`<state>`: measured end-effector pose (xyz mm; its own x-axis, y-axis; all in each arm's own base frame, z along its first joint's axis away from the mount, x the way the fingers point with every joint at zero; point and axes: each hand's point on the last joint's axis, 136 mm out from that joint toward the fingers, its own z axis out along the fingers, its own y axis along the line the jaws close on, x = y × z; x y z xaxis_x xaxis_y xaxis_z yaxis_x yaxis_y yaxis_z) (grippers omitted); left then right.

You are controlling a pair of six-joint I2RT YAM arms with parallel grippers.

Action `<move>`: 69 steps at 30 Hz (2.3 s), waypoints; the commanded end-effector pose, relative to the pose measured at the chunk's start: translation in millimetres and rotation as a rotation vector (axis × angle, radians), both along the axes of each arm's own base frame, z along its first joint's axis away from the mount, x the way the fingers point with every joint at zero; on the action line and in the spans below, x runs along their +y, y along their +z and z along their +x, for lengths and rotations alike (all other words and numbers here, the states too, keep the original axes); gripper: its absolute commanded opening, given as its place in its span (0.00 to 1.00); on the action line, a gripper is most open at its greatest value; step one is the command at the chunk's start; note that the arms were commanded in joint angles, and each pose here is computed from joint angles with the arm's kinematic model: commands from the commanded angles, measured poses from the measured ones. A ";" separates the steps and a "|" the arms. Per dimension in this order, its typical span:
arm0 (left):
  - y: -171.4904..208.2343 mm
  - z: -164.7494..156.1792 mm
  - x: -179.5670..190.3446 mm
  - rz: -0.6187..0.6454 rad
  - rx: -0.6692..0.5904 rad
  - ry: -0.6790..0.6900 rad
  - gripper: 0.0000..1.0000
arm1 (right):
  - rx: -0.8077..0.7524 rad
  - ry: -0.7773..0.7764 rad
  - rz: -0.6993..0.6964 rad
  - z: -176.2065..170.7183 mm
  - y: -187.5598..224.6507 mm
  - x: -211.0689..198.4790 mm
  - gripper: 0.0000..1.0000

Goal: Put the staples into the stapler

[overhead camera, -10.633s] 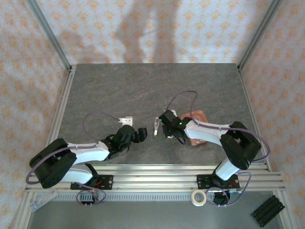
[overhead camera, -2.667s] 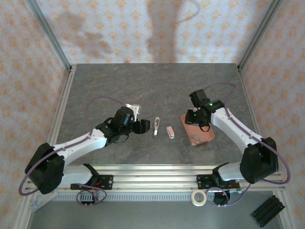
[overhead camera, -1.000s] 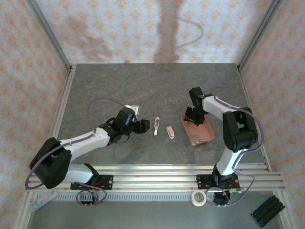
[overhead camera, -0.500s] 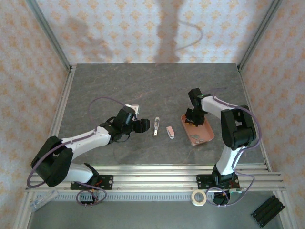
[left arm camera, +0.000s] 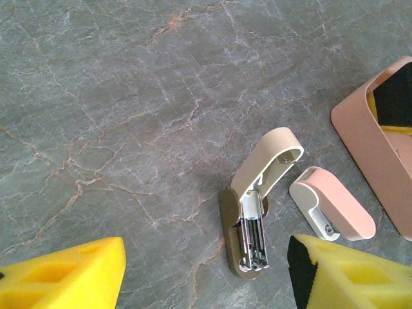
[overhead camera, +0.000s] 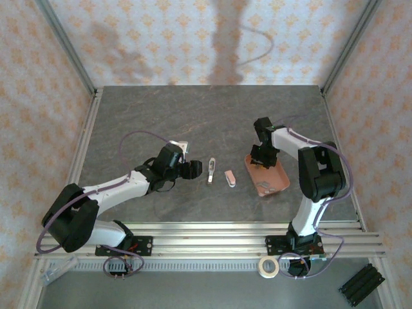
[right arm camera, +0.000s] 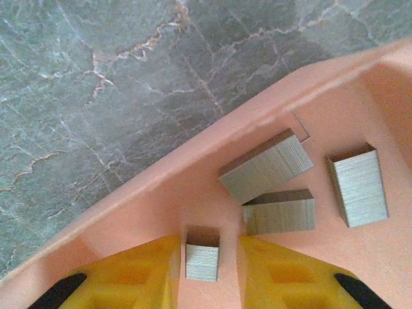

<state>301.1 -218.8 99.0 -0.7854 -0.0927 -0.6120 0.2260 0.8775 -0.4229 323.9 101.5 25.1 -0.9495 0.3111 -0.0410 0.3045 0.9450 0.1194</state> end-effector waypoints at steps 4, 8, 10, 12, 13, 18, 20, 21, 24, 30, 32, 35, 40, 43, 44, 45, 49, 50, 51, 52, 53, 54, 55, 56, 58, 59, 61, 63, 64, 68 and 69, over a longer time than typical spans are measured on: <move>10.8 6.9 0.0 -0.014 -0.037 0.000 0.69 | 0.046 0.017 -0.026 -3.0 -12.5 -3.7 0.27; 8.7 6.3 1.8 -0.011 -0.034 0.005 0.69 | 0.059 0.017 -0.027 -5.5 -17.1 -4.3 0.27; 9.0 6.5 1.1 -0.013 -0.037 0.003 0.69 | 0.066 0.023 -0.037 -6.9 -19.9 -5.6 0.26; 9.2 6.6 0.9 -0.015 -0.036 0.003 0.69 | 0.077 0.027 -0.050 -8.5 -23.3 -7.3 0.22; 8.7 6.4 0.7 -0.015 -0.035 0.002 0.69 | 0.082 0.031 -0.056 -9.6 -25.0 -8.0 0.20; 9.8 6.8 1.6 -0.015 -0.038 0.005 0.69 | 0.073 0.041 -0.055 -8.3 -22.5 -5.1 0.16; 10.4 6.5 1.8 -0.016 -0.040 0.005 0.69 | 0.062 0.042 -0.052 -6.6 -18.9 -4.5 0.15; 10.3 6.0 2.2 -0.016 -0.040 0.005 0.69 | 0.052 0.040 -0.051 -5.2 -15.3 -4.0 0.15; 12.1 5.6 3.0 -0.017 -0.045 0.006 0.69 | 0.018 0.041 -0.048 -2.2 -2.3 -3.3 0.15; 15.8 4.1 4.6 -0.032 -0.053 0.016 0.69 | -0.081 0.059 -0.043 -0.3 36.9 -2.7 0.15; 15.7 2.9 4.7 -0.039 -0.054 0.018 0.69 | -0.114 0.064 -0.037 -2.0 48.8 -1.0 0.15; 17.5 2.1 5.5 -0.051 -0.057 0.026 0.69 | -0.174 0.076 -0.029 -8.1 69.7 3.7 0.14; 19.8 -2.5 8.7 -0.069 -0.063 0.036 0.68 | -0.270 0.122 0.001 -26.5 99.0 22.2 0.13; 19.4 -5.1 13.1 -0.075 -0.072 0.052 0.69 | -0.313 0.170 0.029 -42.9 110.7 37.8 0.13; 19.6 -5.9 13.4 -0.080 -0.075 0.054 0.69 | -0.323 0.184 0.037 -47.9 113.3 42.6 0.13; 20.2 -6.8 13.8 -0.088 -0.078 0.058 0.69 | -0.334 0.198 0.043 -53.9 115.6 47.4 0.13; 19.0 -10.8 15.8 -0.098 -0.086 0.054 0.69 | -0.365 0.238 0.075 -74.1 118.8 67.0 0.13; 18.4 -12.1 16.3 -0.098 -0.084 0.054 0.69 | -0.367 0.247 0.079 -78.0 118.3 71.4 0.13; 17.8 -13.1 17.6 -0.096 -0.083 0.055 0.68 | -0.372 0.265 0.084 -82.7 118.0 77.3 0.13; 18.4 -13.5 18.8 -0.095 -0.087 0.059 0.69 | -0.375 0.280 0.081 -86.8 117.1 81.9 0.13; 18.1 -14.2 20.7 -0.092 -0.090 0.065 0.69 | -0.376 0.293 0.076 -90.3 115.9 85.3 0.13; 18.0 -14.6 22.4 -0.107 -0.084 0.087 0.69 | -0.372 0.309 0.071 -94.8 113.6 89.4 0.13; 18.4 -15.1 24.1 -0.111 -0.088 0.095 0.68 | -0.372 0.324 0.065 -98.5 112.1 92.9 0.13; 17.8 -15.4 25.8 -0.111 -0.092 0.102 0.69 | -0.370 0.336 0.061 -101.6 110.2 96.1 0.13; 18.1 -16.0 28.9 -0.113 -0.099 0.116 0.69 | -0.362 0.361 0.059 -108.7 105.6 103.6 0.13; 18.0 -16.3 30.1 -0.112 -0.101 0.121 0.69 | -0.358 0.372 0.064 -111.1 103.7 107.5 0.13; 17.7 -16.4 33.2 -0.107 -0.105 0.134 0.69 | -0.346 0.402 0.062 -116.0 99.7 115.5 0.13; 15.9 -17.0 35.5 -0.108 -0.108 0.147 0.69 | -0.337 0.427 0.052 -119.4 96.4 122.0 0.13; 15.4 -17.4 36.2 -0.112 -0.108 0.151 0.69 | -0.335 0.439 0.047 -120.4 94.8 125.4 0.13; 15.5 -19.3 39.0 -0.108 -0.108 0.157 0.69 | -0.316 0.471 0.027 -123.8 85.4 134.2 0.13; 15.0 -20.6 40.6 -0.101 -0.109 0.158 0.69 | -0.312 0.479 0.023 -124.2 82.8 136.7 0.13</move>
